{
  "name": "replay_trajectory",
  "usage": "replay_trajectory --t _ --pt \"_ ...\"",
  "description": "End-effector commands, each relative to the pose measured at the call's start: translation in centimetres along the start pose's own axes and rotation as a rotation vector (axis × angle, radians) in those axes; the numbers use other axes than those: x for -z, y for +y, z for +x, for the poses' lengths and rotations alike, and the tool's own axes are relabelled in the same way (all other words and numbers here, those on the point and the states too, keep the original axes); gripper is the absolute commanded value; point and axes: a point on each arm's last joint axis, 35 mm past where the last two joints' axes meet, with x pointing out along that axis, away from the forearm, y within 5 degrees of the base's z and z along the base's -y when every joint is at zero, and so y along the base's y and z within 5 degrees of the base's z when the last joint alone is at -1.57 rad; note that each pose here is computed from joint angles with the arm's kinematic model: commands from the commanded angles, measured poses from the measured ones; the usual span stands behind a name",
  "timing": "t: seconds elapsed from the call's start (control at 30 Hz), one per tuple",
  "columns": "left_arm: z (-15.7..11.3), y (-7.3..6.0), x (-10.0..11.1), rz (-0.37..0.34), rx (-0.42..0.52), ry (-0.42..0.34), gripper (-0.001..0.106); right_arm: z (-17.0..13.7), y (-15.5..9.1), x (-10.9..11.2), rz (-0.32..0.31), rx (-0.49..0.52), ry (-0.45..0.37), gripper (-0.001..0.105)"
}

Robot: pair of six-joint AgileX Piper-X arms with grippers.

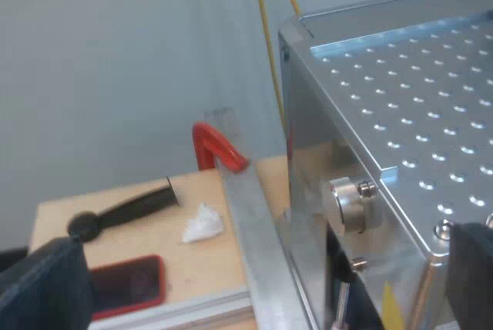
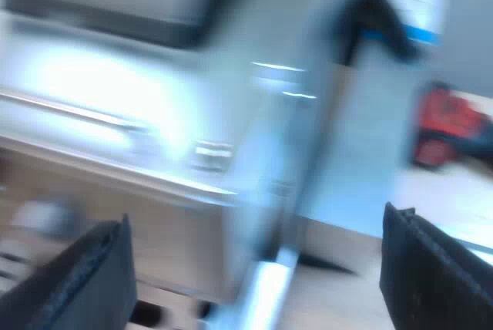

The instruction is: Put the handle in the coffee machine

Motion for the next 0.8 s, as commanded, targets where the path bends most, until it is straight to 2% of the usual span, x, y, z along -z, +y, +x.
replay_trajectory --t 0.03,0.1,0.23,0.37,0.53,0.73,0.8 --pt "-0.3 0.0 0.2 -0.045 -0.008 0.019 0.095 -0.9 -2.6 0.8 0.017 0.049 0.043 0.069" --pt "-0.5 -0.1 0.3 -0.046 -0.009 0.030 0.095 -1.2 -3.9 1.4 0.054 0.073 0.068 0.069" --pt "-1.4 -0.4 0.3 -0.039 -0.006 0.002 0.095 -1.8 -6.4 3.1 0.141 0.069 0.127 0.069" --pt "-2.8 -0.7 0.3 -0.006 -0.003 -0.033 0.095 -2.7 -8.5 5.1 0.224 0.133 0.168 0.069" --pt "-4.5 -1.2 0.5 0.026 -0.003 -0.065 0.095 -4.4 -8.9 6.7 0.211 0.200 0.180 0.069" --pt "-7.8 -2.0 1.6 0.051 -0.001 -0.096 0.095 -7.6 -6.6 8.7 0.189 0.232 0.117 0.069" --pt "-8.8 -2.2 2.3 0.064 -0.001 -0.100 0.095 -8.6 -5.8 9.4 0.161 0.243 0.091 0.069"
